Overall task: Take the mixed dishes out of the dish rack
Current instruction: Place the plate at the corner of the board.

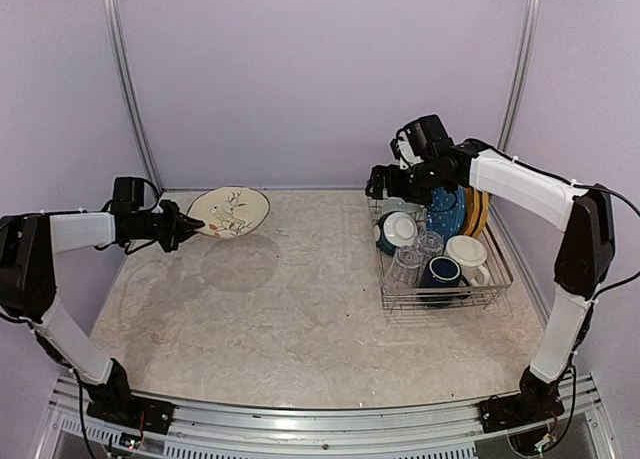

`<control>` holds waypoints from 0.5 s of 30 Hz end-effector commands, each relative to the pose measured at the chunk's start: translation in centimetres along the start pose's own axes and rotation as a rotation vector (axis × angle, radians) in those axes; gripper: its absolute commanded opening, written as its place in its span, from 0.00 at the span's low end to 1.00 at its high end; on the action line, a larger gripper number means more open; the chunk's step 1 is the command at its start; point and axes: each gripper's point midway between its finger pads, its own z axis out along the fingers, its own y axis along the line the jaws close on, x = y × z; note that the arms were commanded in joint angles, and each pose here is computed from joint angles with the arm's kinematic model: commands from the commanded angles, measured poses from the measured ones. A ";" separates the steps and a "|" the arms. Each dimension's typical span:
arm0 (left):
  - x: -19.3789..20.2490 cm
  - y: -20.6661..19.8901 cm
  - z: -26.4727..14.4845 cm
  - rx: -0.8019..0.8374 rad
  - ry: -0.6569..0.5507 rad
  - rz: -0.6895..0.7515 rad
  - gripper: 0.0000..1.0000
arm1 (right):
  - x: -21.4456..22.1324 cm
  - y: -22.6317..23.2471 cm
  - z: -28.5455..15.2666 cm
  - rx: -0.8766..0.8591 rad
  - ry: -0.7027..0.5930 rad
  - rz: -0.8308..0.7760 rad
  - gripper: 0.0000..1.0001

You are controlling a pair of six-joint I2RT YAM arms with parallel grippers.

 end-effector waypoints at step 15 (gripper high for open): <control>-9.7 3.4 0.2 0.004 -0.271 -0.053 0.00 | -0.6 -2.6 -5.9 0.152 -0.101 -0.205 1.00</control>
